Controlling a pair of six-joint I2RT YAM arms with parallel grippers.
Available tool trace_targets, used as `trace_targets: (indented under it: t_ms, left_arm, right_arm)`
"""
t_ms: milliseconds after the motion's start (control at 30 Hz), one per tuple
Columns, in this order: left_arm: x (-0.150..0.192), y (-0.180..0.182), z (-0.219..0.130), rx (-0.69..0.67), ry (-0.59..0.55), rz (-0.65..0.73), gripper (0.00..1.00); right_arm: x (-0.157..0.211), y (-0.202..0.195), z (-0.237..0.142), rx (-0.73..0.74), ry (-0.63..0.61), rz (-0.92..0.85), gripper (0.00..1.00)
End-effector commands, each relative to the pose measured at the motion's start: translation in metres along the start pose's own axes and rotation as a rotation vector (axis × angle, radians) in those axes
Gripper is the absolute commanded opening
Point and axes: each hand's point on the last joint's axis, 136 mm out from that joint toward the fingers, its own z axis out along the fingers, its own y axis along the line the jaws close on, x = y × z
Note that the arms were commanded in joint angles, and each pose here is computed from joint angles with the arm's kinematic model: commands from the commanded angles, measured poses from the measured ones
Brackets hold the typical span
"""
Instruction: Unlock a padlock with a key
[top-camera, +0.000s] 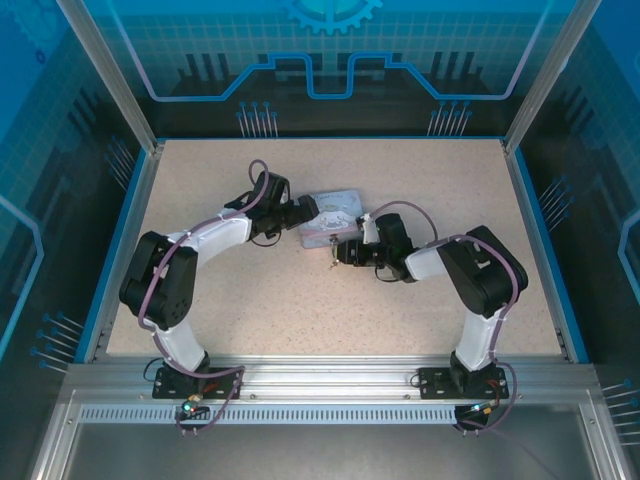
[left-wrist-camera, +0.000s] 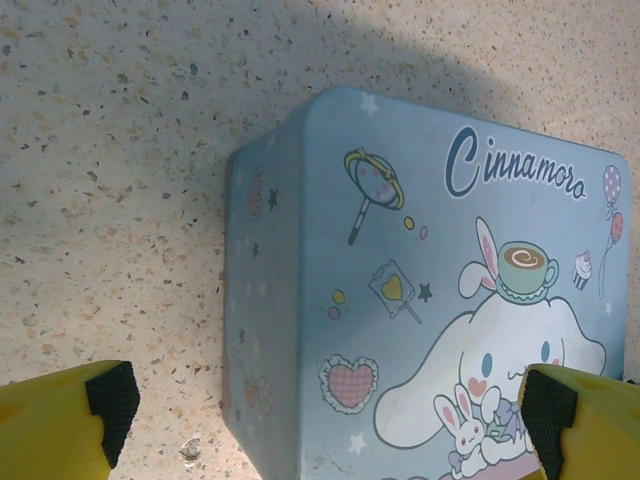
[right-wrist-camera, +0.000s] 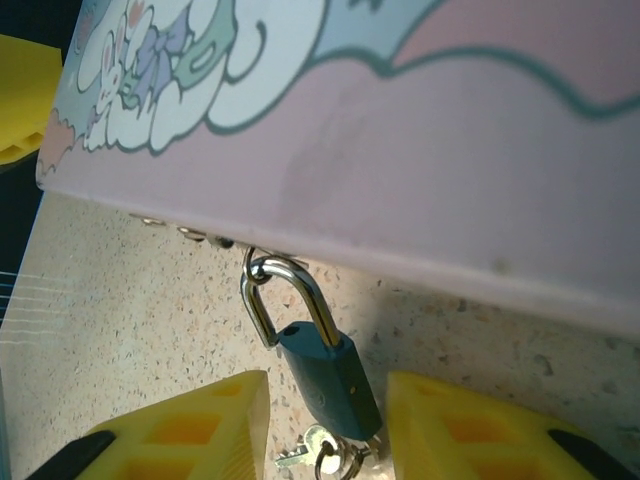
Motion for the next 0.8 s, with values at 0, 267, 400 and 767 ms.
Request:
trace_targets:
  t_ms: [0,267,400,767]
  left_arm:
    - [-0.0002,-0.0020,0.0007,0.022,0.011,0.001,0.99]
    - [0.0031,-0.0014,0.0032,0.033,0.019,-0.011,0.99]
    - [0.0057,-0.0004,0.0057,0.039,0.025,-0.023,0.99]
    - [0.0089,0.0001,0.0088,0.047,0.034,-0.027,0.99]
  right_arm:
    - [0.0130,0.0045,0.0074,-0.021,0.046,-0.026,0.34]
    - [0.0132,0.0034,0.0068,0.000,0.041,-0.039,0.34]
    - [0.0105,0.0069,0.0087,0.006,0.033,-0.060,0.34]
    - [0.0120,0.0071,0.0050,0.116,0.007,-0.141,0.34]
